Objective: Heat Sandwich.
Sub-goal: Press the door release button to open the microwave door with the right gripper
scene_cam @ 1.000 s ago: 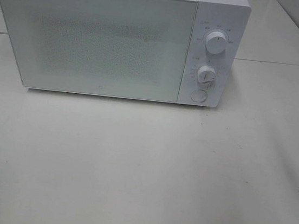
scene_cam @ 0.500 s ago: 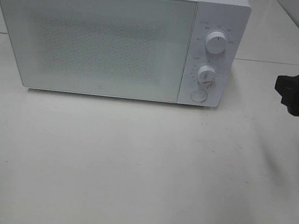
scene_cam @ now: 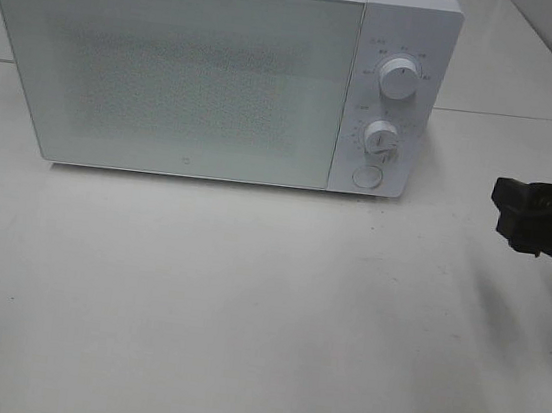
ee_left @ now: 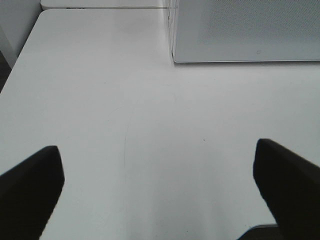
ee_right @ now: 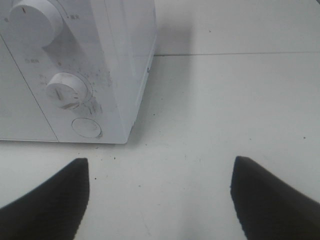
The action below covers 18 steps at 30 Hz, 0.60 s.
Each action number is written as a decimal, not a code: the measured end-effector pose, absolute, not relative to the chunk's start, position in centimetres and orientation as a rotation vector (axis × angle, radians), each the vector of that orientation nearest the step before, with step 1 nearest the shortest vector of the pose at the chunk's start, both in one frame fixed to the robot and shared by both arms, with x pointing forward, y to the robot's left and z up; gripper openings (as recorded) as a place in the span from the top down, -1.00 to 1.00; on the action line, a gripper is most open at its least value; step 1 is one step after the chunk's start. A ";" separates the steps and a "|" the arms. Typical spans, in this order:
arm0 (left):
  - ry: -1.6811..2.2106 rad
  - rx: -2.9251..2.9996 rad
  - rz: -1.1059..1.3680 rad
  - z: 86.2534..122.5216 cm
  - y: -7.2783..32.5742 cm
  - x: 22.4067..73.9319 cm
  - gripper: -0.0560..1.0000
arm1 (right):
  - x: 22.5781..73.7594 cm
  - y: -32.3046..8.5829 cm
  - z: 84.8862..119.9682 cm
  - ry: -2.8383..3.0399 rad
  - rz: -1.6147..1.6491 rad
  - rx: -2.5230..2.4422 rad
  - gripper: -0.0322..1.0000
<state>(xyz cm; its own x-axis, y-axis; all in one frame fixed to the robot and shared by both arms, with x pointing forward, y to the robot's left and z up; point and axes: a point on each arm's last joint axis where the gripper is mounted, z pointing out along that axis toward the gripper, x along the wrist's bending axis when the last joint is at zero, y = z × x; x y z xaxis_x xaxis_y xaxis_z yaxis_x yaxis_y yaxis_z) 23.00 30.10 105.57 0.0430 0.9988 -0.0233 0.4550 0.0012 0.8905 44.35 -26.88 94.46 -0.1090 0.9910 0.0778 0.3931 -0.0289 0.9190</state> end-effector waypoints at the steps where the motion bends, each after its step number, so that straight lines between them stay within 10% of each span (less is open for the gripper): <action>1: 1.515 1.559 0.902 105.6 30.1 23.0 -0.95 | 44.4 -26.9 94.5 1.572 1.125 1.484 -0.53; 18: 1.515 1.559 0.902 105.6 30.1 23.0 -0.95 | 43.9 -22.0 91.5 1.589 1.066 1.420 -0.53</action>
<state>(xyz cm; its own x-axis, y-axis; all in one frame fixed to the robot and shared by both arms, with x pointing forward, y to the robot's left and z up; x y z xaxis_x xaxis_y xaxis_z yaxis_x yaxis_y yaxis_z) 23.00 30.10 105.57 0.0430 0.9988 -0.0233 0.4550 0.0012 0.8905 43.92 -21.98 91.53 -0.1128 0.9936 0.0008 0.3777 0.0421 0.9250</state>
